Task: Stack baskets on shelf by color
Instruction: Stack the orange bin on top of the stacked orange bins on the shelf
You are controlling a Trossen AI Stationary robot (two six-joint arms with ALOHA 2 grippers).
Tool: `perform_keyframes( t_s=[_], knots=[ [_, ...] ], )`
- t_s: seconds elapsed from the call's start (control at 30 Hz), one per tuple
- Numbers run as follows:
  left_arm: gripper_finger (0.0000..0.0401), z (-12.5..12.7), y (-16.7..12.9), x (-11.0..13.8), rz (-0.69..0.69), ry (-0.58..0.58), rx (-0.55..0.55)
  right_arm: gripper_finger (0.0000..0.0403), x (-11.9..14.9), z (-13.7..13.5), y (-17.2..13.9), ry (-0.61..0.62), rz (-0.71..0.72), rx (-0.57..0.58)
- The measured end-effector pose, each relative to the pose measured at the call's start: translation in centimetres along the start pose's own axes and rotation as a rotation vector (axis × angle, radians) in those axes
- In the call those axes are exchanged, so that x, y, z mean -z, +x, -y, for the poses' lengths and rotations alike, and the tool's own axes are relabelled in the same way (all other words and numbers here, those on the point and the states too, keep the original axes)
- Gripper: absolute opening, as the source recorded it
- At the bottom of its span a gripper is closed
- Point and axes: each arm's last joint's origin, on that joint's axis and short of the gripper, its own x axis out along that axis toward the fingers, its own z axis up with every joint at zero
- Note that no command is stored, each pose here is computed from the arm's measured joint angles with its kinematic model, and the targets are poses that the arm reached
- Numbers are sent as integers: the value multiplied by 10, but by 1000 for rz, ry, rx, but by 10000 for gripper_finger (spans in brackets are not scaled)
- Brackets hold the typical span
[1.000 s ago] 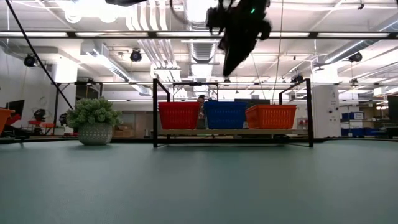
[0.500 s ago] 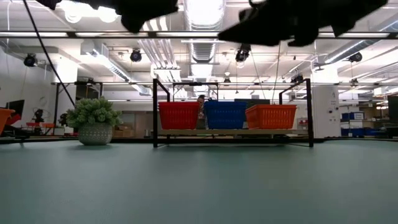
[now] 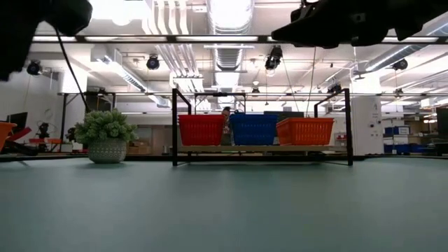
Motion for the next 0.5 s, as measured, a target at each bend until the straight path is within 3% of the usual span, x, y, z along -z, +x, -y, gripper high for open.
perform_keyframes(
  t_s=[0.17, 0.5],
  knots=[
    [102, 20, 14, 7, -77, -23, -25, 8, 1, -1, 1, -5, -5, -3],
    [102, 30, 40, 11, -124, -29, -128, 8, 4, -2, 2, 4, -32, -14]
  ],
)
